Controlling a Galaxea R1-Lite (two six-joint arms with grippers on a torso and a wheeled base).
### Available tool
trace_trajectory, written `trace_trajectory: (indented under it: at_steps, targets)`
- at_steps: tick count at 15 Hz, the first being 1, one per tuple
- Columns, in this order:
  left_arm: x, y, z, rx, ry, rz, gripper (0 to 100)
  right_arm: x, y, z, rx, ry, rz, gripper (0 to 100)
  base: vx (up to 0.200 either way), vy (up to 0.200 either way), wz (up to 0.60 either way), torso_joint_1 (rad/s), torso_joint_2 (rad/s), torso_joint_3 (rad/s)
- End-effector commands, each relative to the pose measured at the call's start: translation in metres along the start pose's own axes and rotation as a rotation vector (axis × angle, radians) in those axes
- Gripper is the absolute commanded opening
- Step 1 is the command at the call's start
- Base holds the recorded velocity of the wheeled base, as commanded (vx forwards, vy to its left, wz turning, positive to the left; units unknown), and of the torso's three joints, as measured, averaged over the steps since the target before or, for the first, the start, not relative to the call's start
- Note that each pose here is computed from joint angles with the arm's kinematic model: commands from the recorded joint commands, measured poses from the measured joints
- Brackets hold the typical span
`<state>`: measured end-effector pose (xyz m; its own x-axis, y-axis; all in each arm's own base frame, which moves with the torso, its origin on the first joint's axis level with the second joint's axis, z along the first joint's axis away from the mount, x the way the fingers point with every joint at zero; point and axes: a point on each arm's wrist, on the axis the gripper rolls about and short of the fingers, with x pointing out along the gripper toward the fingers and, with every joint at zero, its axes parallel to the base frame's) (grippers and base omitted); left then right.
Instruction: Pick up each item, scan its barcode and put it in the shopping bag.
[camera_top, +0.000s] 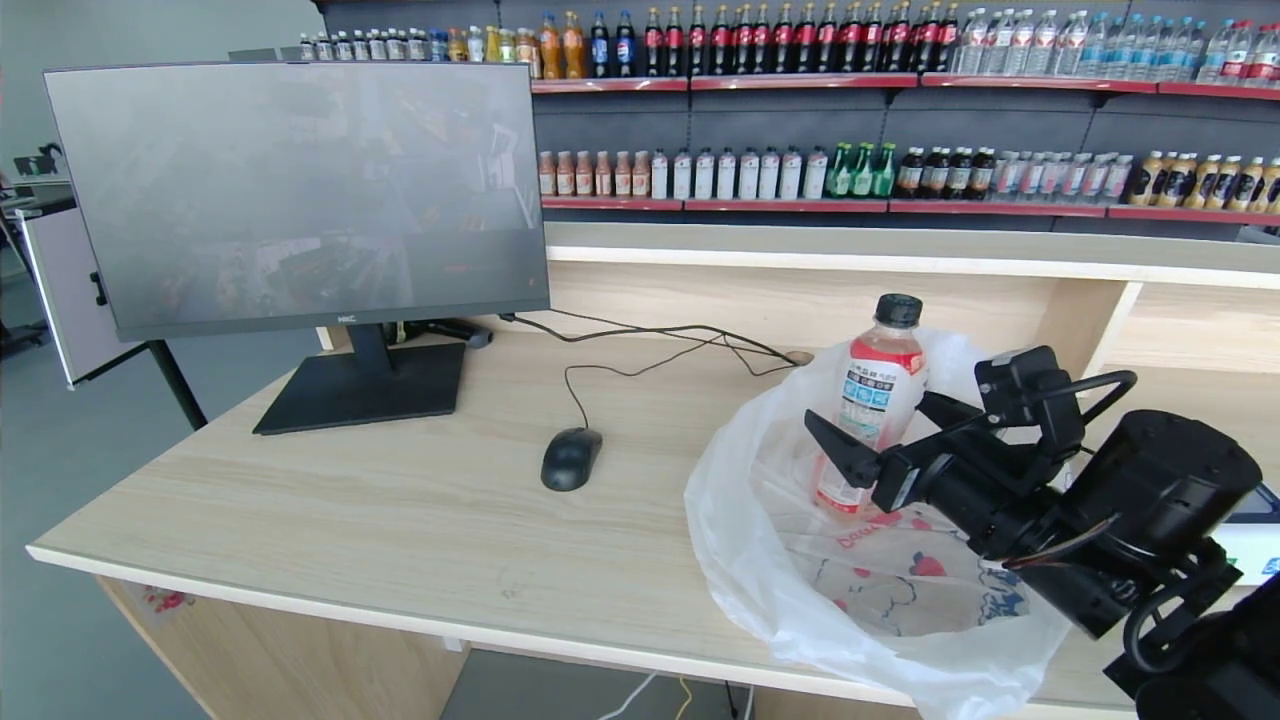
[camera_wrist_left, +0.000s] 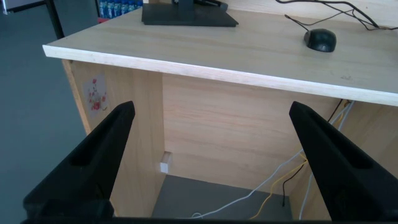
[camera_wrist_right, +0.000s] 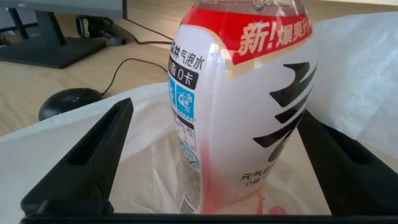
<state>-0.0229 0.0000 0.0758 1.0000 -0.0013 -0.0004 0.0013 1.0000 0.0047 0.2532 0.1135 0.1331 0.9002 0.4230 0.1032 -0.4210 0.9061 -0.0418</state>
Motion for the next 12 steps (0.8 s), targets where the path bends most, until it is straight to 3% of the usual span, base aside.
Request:
trace_trajectory:
  at_steps: [1,12]
  targets:
    - [0.000,0.000,0.000,0.000,0.000,0.000,100,-0.008,0.002,0.011,0.005,-0.033,0.007,100,0.000,0.000,0.00,0.000,0.00,0.000]
    - [0.000,0.000,0.000,0.000,0.000,0.000,100,-0.035,0.007,0.038,0.008,-0.117,0.029,100,0.000,0.000,0.00,0.000,0.00,0.000]
